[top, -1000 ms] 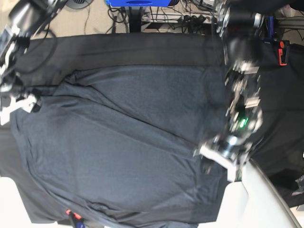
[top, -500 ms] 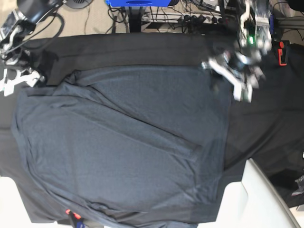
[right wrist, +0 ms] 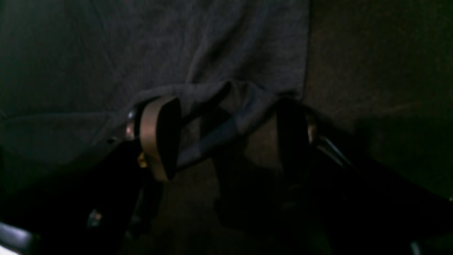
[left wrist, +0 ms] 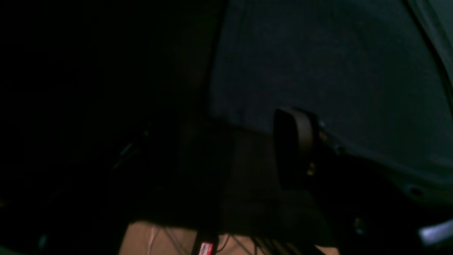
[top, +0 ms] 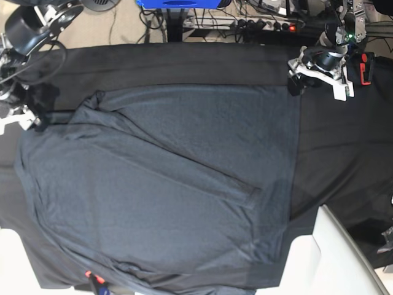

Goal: Fold the T-shirt properly
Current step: 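Pull the left gripper back toward the collar edge, then grasp the shirt's collar edge with the left gripper beside the shoulder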

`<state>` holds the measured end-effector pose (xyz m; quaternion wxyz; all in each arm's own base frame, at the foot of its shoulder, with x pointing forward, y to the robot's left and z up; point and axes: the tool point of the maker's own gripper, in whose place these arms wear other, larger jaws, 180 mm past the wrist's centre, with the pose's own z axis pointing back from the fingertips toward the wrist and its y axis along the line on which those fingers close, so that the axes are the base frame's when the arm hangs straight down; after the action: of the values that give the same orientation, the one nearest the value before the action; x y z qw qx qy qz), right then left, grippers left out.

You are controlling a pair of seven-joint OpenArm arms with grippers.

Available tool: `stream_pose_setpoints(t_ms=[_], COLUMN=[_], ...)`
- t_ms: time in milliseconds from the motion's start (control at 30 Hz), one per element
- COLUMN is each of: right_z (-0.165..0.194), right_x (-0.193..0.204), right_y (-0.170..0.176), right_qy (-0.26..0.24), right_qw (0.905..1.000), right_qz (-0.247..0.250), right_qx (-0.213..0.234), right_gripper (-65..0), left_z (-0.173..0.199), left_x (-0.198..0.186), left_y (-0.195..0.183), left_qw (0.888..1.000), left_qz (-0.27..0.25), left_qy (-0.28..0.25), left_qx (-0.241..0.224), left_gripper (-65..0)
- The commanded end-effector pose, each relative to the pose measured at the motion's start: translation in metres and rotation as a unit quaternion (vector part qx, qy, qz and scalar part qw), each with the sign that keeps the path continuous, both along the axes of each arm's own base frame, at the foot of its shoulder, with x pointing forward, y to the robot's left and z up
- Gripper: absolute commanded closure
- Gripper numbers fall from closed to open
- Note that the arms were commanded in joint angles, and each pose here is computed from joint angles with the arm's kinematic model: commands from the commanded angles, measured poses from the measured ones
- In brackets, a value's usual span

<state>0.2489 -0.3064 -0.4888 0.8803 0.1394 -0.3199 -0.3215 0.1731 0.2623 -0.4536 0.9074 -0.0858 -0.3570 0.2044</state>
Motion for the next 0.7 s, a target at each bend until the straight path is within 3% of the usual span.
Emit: stream_pose_setpoints(t_ms=[0, 100, 267, 467, 667], right_z=[0.0, -0.003, -0.007, -0.013, -0.013], right_x=[0.0, -0.001, 0.004, 0.007, 0.008], right_y=[-0.005, -0.002, 0.001, 0.004, 0.006], right_qy=[0.008, 0.01, 0.011, 0.015, 0.01], right_qw=[0.9999, 0.9999, 0.9999, 0.9995, 0.9995], right_qz=[0.002, 0.002, 0.001, 0.0, -0.002], right_qx=[-0.008, -0.003, 0.011, 0.029, 0.029], right_gripper=[-40.4, -39.3, -28.7, -25.5, 0.0], left_z=[0.008, 0.007, 0.006, 0.006, 0.005], left_x=[0.005, 0.005, 0.004, 0.004, 0.003], left_y=[0.003, -0.001, -0.003, 0.0, -0.004], left_qw=[1.0, 1.0, 1.0, 1.0, 1.0], left_qz=[-0.002, -0.002, -0.001, 0.001, 0.001], left_qy=[-0.016, -0.016, -0.015, -0.015, -0.014], left_qx=[0.003, -0.002, -0.005, -0.004, -0.008], left_gripper=[-41.3, -41.3, -41.3, -41.3, -41.3])
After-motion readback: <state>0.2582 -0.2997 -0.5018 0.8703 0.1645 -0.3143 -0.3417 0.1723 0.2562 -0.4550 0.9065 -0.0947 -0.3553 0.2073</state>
